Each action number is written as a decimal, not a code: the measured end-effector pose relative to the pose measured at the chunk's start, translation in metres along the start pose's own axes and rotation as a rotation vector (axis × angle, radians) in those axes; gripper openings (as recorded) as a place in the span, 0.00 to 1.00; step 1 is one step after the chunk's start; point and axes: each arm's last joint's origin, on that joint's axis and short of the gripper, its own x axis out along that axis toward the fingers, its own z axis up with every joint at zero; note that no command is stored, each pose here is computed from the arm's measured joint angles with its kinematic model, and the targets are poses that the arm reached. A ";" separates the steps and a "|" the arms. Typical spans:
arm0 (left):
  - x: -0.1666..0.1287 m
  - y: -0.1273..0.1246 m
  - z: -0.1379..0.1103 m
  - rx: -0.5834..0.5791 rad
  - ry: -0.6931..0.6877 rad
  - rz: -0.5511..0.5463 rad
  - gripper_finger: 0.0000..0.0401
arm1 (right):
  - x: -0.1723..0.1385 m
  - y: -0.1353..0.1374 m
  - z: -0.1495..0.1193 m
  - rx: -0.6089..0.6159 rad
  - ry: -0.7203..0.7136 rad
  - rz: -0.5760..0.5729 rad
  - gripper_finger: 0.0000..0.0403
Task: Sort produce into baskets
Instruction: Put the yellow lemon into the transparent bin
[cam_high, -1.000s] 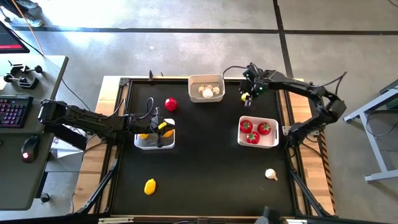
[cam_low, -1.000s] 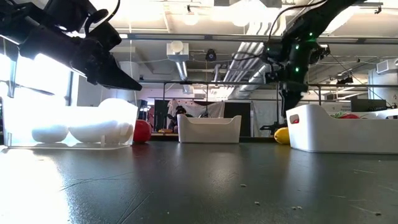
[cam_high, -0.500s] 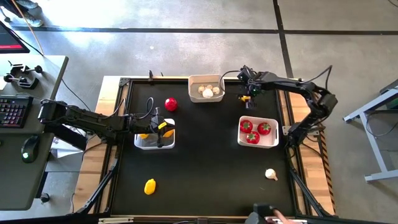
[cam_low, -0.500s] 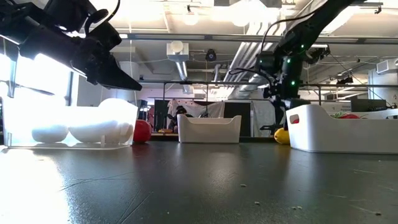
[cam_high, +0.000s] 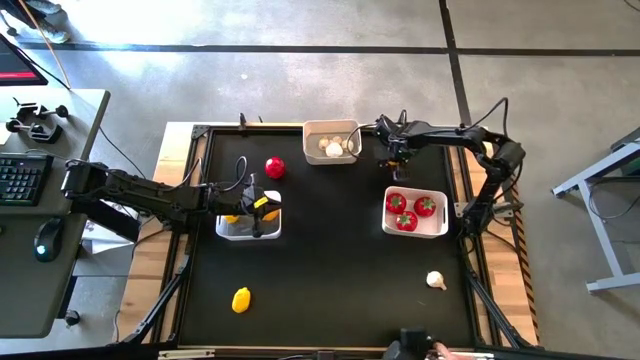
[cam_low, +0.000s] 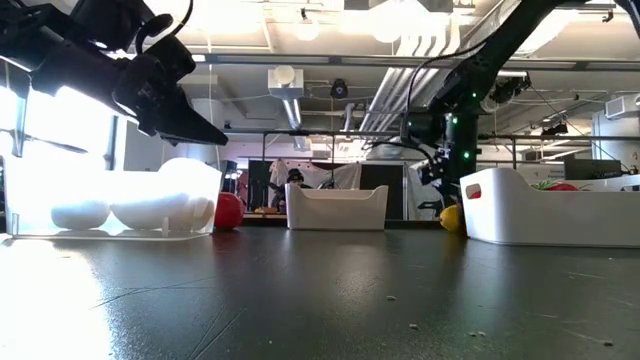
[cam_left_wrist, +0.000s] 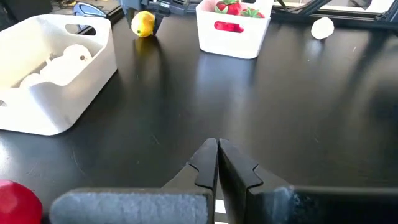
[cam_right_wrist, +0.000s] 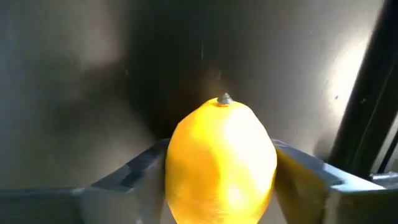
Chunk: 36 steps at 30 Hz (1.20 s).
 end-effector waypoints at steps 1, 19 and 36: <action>0.000 0.000 0.000 -0.001 0.000 0.000 0.00 | -0.002 0.001 0.002 0.012 -0.015 -0.004 0.54; -0.001 -0.003 0.016 -0.059 -0.159 -0.082 0.00 | -0.110 0.029 0.038 0.334 -0.848 0.135 0.43; -0.005 -0.012 0.031 -0.130 -0.267 -0.218 0.04 | -0.167 0.138 0.110 0.295 -1.671 0.274 0.42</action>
